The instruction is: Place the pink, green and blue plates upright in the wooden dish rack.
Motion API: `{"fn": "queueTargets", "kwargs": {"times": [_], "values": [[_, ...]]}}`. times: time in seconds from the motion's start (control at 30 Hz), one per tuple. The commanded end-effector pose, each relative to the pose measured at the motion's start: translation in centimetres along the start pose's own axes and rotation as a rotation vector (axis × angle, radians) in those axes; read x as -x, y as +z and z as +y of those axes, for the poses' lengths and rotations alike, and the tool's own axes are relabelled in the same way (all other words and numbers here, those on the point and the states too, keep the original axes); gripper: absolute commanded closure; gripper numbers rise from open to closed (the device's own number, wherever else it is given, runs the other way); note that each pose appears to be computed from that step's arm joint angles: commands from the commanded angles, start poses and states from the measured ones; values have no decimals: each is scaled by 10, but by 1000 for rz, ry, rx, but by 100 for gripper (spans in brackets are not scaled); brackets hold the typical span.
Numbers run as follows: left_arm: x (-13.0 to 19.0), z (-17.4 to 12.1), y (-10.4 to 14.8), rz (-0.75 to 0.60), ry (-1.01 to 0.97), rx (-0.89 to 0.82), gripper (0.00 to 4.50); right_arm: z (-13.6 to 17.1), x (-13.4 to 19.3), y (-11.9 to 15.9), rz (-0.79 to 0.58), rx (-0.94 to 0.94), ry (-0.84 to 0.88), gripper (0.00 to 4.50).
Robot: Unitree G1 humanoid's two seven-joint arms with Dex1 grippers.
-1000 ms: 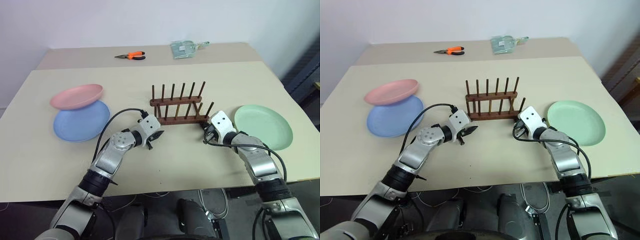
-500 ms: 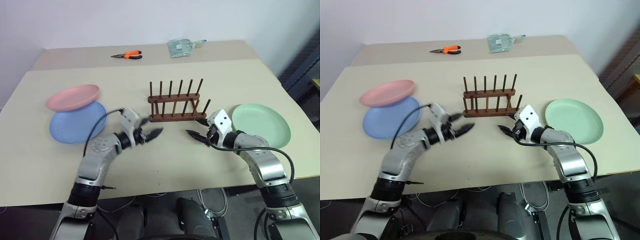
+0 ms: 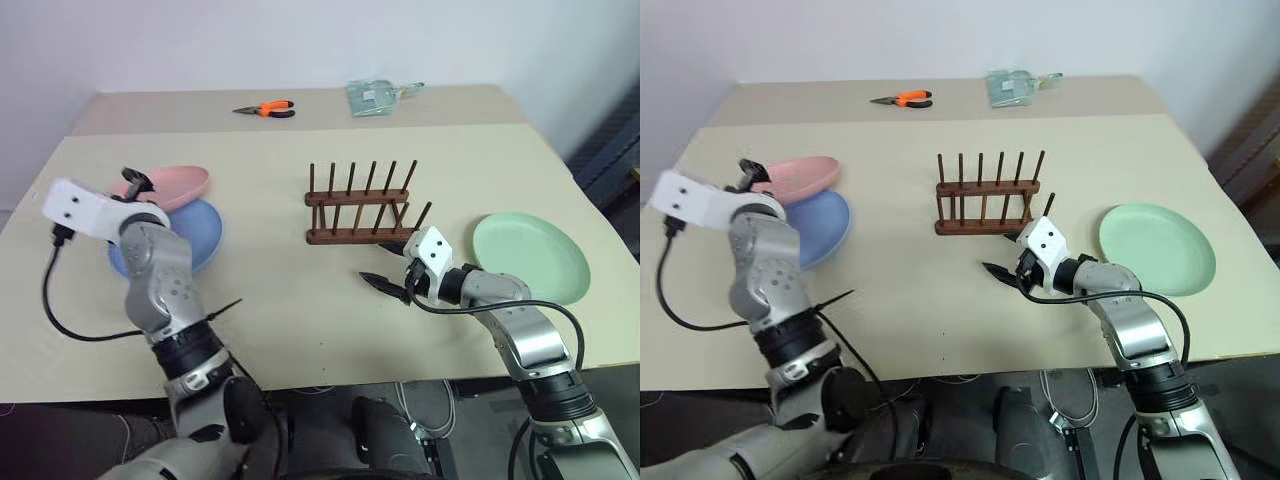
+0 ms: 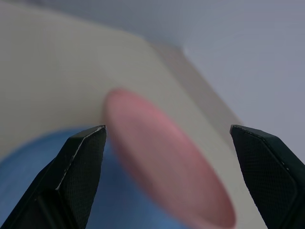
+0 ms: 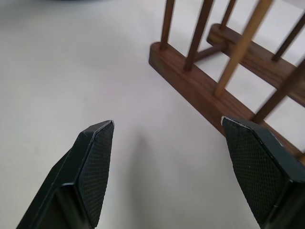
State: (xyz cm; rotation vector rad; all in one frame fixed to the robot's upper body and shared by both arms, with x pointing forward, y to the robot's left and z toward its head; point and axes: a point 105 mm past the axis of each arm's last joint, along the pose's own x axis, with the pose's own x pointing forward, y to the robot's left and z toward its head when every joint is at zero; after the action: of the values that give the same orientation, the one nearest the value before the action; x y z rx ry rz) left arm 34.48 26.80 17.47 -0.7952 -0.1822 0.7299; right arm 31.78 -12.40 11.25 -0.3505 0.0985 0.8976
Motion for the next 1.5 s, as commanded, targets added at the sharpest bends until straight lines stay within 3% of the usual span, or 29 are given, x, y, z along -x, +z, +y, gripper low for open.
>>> {"fn": "queueTargets", "kwargs": {"times": [0.03, 0.1, 0.2, 0.4, 0.43, 0.5, 0.6, 0.7, 0.8, 0.9, 1.0, 1.13, 1.23, 1.47, 1.5], "values": [[-7, 9, -1, 71, 42, 134, 25, -2, 0, 7, -24, 38, -15, 83], [-17, 12, -6, 128, 43, 154, 25, -3, 0, 7, -26, 41, -21, 83], [-33, 11, -4, 166, 11, 184, 108, -2, 0, 7, -26, 43, -29, 76], [-46, -1, -14, 251, -88, 202, 420, 0, 5, 9, -42, 34, -41, 76], [-44, -9, -14, 255, -140, 185, 449, -5, 7, 12, -57, 22, -63, 52], [-33, -38, -9, 232, -304, 100, 450, -10, 12, 24, -88, 36, -76, 3], [-3, -84, -6, 175, -571, -38, 450, -14, 14, 52, -147, 177, -91, 3], [41, -130, -20, 198, -814, -121, 450, -17, 8, 96, -218, 475, -145, 3], [75, -154, -37, 243, -941, -179, 450, -19, -4, 115, -196, 789, -184, 3], [99, -167, -51, 296, -1006, -217, 450, -18, -13, 123, -175, 1009, -181, 3], [120, -176, -60, 313, -1080, -280, 450, -18, -20, 113, -92, 1183, -142, 3], [130, -179, -62, 351, -1110, -273, 450, -32, -24, 107, -40, 1217, -188, 3], [132, -179, -61, 370, -1116, -258, 450, -38, -24, 102, -7, 1220, -207, 84], [129, -170, -61, 389, -1107, -267, 450, -53, -16, 103, 28, 1242, -302, 433], [128, -170, -60, 391, -1107, -254, 450, -55, -15, 104, 31, 1255, -320, 443]]}}
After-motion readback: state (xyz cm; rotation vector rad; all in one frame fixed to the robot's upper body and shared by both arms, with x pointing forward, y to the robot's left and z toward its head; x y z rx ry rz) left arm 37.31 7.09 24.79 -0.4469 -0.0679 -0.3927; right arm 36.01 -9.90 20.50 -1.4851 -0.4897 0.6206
